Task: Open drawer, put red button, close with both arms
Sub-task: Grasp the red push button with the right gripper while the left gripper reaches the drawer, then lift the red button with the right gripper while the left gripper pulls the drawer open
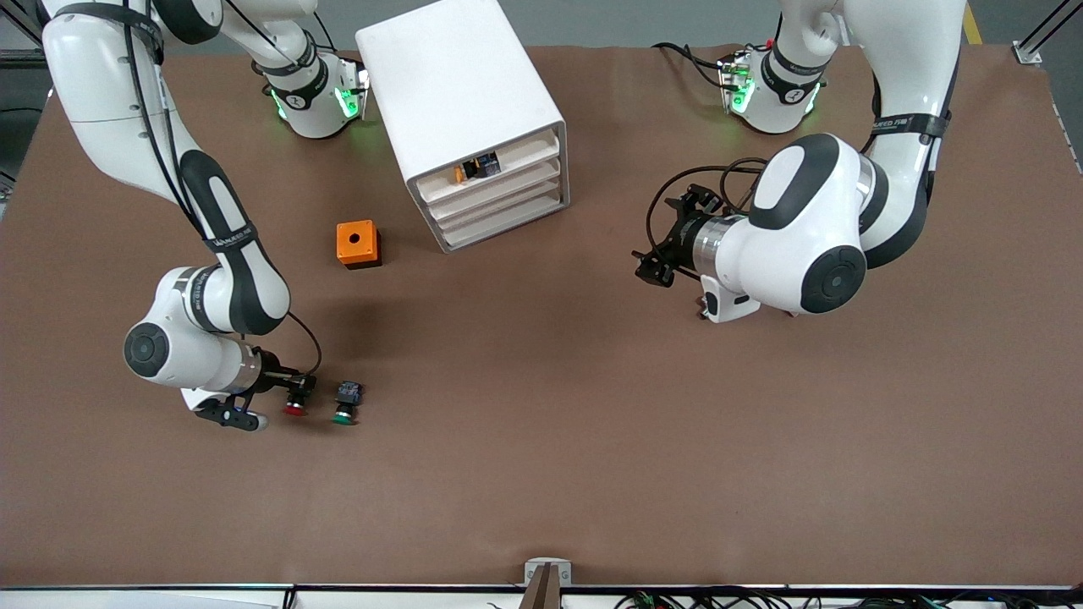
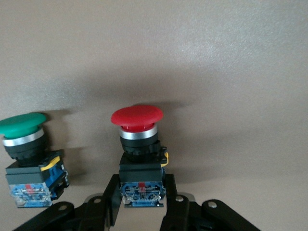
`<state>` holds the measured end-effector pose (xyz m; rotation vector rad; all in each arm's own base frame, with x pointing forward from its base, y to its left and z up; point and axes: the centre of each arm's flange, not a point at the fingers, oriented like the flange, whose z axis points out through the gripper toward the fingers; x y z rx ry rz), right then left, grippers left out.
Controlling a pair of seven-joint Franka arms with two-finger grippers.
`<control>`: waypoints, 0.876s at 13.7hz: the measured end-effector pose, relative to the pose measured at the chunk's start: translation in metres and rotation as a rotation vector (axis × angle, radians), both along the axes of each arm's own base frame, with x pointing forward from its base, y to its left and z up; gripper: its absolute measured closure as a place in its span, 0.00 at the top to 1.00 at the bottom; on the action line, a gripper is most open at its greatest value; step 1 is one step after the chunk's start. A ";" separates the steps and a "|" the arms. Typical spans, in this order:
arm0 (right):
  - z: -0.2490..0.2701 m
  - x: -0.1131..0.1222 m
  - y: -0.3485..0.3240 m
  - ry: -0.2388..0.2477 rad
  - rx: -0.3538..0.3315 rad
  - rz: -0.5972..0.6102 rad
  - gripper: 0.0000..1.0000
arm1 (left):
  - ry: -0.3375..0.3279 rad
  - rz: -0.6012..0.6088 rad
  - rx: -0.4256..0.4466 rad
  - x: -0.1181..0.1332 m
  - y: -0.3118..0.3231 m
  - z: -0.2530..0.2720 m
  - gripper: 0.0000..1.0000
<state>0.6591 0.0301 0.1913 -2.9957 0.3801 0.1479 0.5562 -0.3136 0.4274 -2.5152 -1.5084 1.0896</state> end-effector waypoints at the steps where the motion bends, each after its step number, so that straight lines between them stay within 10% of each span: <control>1: 0.001 0.001 0.000 -0.001 0.000 -0.002 0.41 | 0.014 0.017 0.009 0.000 0.000 -0.001 1.00; 7: 0.007 0.006 -0.005 -0.013 -0.002 -0.011 0.41 | 0.242 0.213 0.074 -0.012 -0.043 -0.033 1.00; 12: 0.051 0.022 0.001 0.085 0.010 -0.058 0.41 | 0.513 0.455 0.170 -0.015 -0.070 -0.050 1.00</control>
